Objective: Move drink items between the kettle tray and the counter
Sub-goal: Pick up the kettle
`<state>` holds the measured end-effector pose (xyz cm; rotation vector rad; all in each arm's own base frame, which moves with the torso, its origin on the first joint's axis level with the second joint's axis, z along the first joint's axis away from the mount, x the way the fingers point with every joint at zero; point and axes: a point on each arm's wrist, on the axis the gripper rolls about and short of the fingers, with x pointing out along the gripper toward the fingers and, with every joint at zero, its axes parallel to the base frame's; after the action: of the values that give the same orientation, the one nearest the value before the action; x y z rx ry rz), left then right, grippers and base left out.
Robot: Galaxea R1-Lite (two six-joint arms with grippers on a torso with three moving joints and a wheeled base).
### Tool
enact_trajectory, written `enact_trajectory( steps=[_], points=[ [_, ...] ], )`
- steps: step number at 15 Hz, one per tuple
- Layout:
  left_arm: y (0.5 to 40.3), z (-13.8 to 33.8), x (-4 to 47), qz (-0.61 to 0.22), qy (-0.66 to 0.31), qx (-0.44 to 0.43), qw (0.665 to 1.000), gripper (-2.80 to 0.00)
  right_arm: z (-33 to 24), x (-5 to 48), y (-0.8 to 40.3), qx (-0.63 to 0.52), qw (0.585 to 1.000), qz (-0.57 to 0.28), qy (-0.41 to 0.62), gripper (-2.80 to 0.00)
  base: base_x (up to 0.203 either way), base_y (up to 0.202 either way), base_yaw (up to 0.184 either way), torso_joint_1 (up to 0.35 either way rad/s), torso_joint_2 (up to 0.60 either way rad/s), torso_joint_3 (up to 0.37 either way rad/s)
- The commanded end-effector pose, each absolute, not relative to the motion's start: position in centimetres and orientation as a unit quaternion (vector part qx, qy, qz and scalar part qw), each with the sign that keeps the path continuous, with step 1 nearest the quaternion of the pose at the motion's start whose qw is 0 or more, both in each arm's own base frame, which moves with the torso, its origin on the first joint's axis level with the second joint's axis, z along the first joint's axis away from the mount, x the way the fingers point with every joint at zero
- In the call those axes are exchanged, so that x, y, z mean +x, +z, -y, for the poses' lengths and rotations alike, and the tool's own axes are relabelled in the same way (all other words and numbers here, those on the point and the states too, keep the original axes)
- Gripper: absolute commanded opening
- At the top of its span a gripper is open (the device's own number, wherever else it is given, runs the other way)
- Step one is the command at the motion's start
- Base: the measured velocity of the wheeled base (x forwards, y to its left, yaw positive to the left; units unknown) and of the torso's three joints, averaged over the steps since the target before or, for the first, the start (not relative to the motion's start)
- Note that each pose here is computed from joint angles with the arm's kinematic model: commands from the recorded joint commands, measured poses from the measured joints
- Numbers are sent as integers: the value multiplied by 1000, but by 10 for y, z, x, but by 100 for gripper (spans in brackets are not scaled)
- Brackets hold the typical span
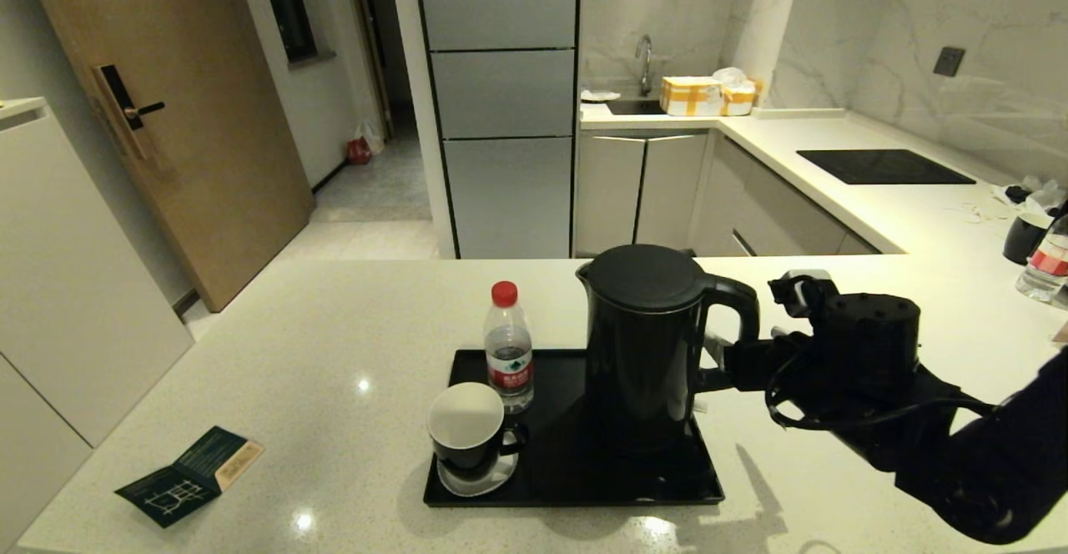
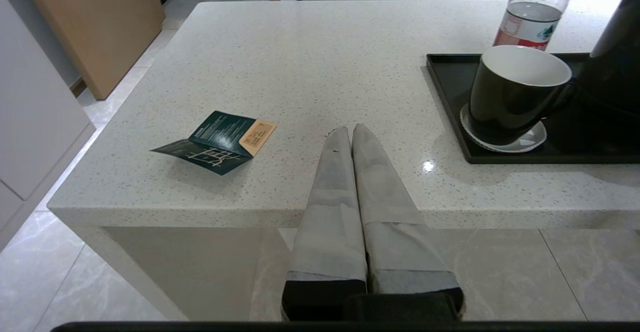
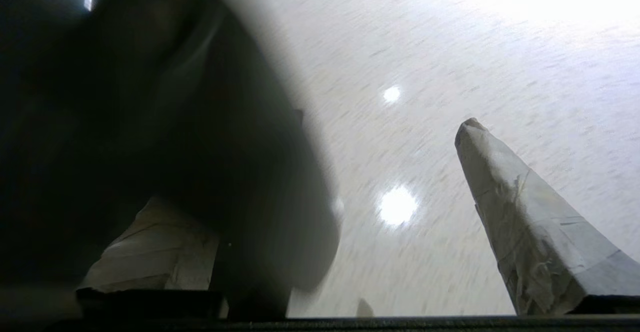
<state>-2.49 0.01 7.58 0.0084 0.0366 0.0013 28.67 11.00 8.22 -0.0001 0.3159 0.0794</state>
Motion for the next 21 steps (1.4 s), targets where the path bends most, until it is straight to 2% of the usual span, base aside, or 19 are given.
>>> enact_trajectory(
  steps=[1, 7, 11, 12, 13, 21],
  points=[
    [76, 0, -25, -18, 1, 4, 1000, -280, -109, 304, 63, -8, 987, -161, -4, 0, 0, 0, 0, 0, 0, 0],
    [76, 0, -25, -18, 1, 5, 1000, -280, -106, 315, 50, -14, 987, -156, -33, 0, 0, 0, 0, 0, 0, 0],
    [76, 0, -25, -18, 1, 4, 1000, -280, -107, 323, 47, -15, 991, -123, -56, 0, 0, 0, 0, 0, 0, 0],
    [76, 0, -25, -18, 1, 5, 1000, -280, -106, 322, 47, -15, 991, -124, -56, -260, 0, 0, 0, 0, 0, 0],
    [76, 0, -25, -18, 1, 5, 1000, -280, -106, 321, 50, -13, 991, -120, -54, -280, 0, 0, 0, 0, 0, 0],
    [76, 0, -25, -18, 1, 5, 1000, -280, -106, 320, 59, -9, 993, -111, -50, -280, 0, 0, 0, 0, 0, 0]
  ],
)
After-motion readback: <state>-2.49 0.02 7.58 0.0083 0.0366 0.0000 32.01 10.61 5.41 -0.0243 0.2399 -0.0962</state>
